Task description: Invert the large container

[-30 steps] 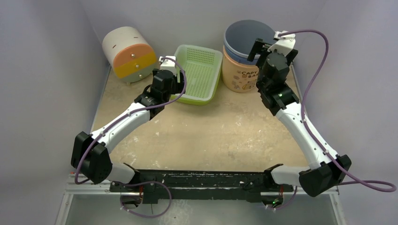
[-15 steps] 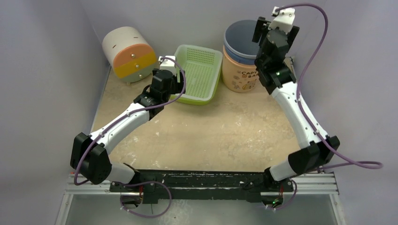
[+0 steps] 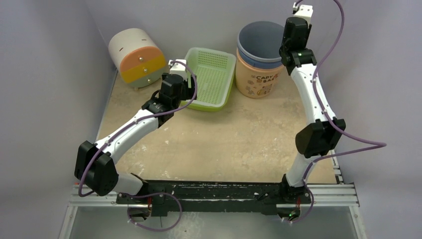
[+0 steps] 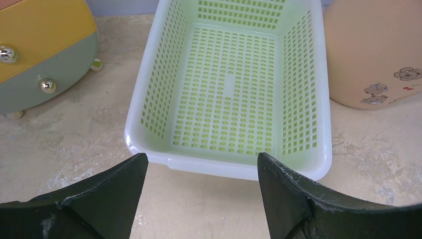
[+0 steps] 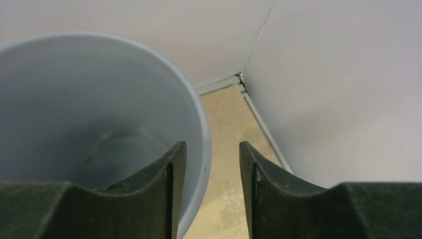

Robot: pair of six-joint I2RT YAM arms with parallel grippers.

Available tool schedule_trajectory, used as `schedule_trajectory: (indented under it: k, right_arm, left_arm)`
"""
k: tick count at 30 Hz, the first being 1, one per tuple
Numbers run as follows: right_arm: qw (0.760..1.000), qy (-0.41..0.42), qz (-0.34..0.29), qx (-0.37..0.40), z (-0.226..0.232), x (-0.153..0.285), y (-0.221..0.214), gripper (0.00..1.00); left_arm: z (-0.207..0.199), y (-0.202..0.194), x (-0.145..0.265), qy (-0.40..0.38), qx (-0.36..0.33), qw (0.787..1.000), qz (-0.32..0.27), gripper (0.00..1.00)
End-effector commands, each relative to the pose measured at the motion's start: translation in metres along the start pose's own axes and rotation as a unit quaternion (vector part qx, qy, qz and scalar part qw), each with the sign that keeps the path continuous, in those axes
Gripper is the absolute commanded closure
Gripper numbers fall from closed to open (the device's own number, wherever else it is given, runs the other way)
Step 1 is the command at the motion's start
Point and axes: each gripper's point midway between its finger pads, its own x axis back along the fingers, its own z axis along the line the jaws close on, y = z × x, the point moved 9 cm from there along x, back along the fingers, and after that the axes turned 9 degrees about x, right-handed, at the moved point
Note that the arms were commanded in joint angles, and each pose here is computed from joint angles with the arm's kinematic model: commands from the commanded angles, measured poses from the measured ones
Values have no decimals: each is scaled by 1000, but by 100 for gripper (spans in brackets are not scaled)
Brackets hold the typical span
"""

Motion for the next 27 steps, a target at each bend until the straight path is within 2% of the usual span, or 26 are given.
schedule_trajectory:
  k: [1, 12, 18, 25, 27]
  right_arm:
    - [999, 12, 13, -28, -15, -10, 1, 55]
    - [998, 50, 27, -41, -17, -41, -16, 59]
    - [996, 65, 11, -60, -20, -31, -7, 64]
    - [992, 89, -15, -84, -27, -15, 10, 58]
    - [989, 121, -13, -86, -21, -14, 7, 57]
  left_arm:
    - [-3, 5, 3, -12, 6, 1000, -11, 22]
    - [-3, -4, -2, -13, 4, 1000, 2, 22]
    - [-3, -5, -2, -12, 3, 1000, 3, 22]
    - [-3, -6, -3, -11, 3, 1000, 4, 22]
    - [-2, -7, -3, -9, 3, 1000, 5, 22]
